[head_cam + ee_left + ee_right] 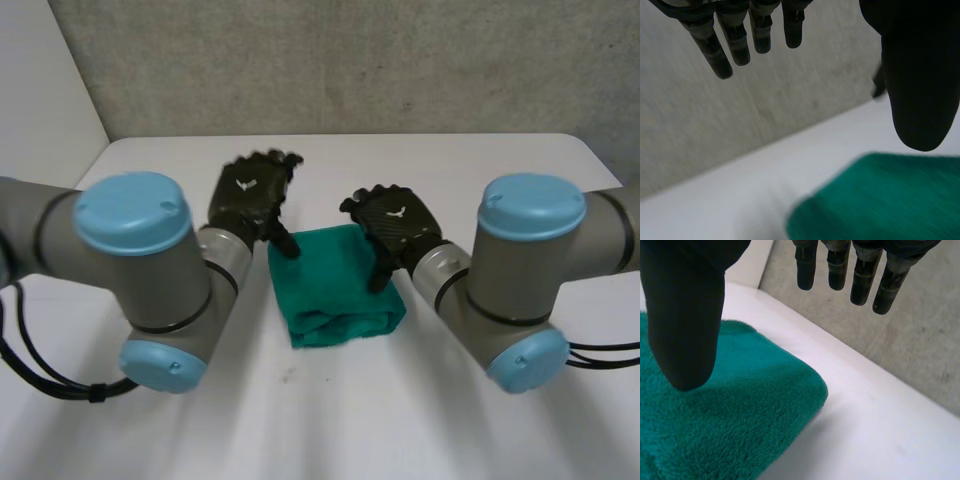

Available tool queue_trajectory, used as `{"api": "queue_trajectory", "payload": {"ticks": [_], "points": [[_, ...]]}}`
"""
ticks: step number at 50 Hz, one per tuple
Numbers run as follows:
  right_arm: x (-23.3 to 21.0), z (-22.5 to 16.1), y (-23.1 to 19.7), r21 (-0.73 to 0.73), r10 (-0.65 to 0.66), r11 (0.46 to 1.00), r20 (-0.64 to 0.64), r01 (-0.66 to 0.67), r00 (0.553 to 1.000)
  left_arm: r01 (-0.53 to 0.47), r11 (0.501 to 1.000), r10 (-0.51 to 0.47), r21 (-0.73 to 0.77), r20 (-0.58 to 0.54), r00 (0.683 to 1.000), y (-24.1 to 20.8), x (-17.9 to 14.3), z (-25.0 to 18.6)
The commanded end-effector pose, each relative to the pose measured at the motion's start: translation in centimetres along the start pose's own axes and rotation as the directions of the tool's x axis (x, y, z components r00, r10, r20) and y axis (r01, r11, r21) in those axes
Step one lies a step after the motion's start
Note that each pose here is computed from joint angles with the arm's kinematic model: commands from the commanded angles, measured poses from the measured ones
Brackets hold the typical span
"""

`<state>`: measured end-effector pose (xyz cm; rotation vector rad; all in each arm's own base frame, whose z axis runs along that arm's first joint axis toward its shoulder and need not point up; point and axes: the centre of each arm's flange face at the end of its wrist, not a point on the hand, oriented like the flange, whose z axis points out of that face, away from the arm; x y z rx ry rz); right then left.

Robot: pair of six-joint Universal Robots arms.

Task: Fold the towel.

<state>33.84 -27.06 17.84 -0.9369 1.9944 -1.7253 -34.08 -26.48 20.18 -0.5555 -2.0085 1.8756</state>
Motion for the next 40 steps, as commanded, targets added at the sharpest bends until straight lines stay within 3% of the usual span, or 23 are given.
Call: {"api": "queue_trajectory", "payload": {"ticks": [1, 10, 18, 23, 30, 31, 33, 40], "points": [[0.4, 1.3, 3.0, -0.156, 0.123, 0.981, 0.053, -0.113, 0.991, 0.03, 0.981, -0.026, -0.191, 0.022, 0.999, 4.8, 0.2, 0.2], [0.9, 2.2, 5.1, -0.256, 0.144, 0.958, 0.04, -0.129, 0.989, 0.004, 0.947, 0.012, -0.32, 0.045, 0.999, 8.9, -0.1, -0.2], [2.9, 1.6, 3.7, -0.242, 0.141, 0.96, -0.006, -0.138, 0.99, -0.042, 0.934, 0.053, -0.356, 0.023, 0.998, 7.9, 0.0, -1.3], [4.1, -0.2, -1.1, -0.123, 0.123, 0.984, -0.036, -0.126, 0.992, -0.032, 0.97, 0.037, -0.239, 0.018, 0.999, 2.4, 0.0, -2.0], [8.1, -2.6, -7.4, 0.092, 0.102, 0.992, -0.261, -0.081, 0.96, 0.002, 0.999, -0.005, 0.049, 0.072, 0.997, -8.6, -2.0, -3.5], [9.8, -4.4, -10.1, 0.184, 0.107, 0.982, -0.396, -0.035, 0.912, 0.003, 0.997, -0.01, 0.072, 0.088, 0.996, -9.6, -2.6, -3.7], [10.5, -5.2, -11.4, 0.224, 0.115, 0.975, -0.445, -0.014, 0.888, 0.004, 0.994, -0.018, 0.105, 0.132, 0.991, -11.5, -4.3, -4.3], [12.1, -7.0, -12.6, 0.193, 0.067, 0.981, -0.489, 0.033, 0.87, 0.005, 0.994, -0.02, 0.109, 0.132, 0.991, -15.2, -6.6, -7.0]]}}
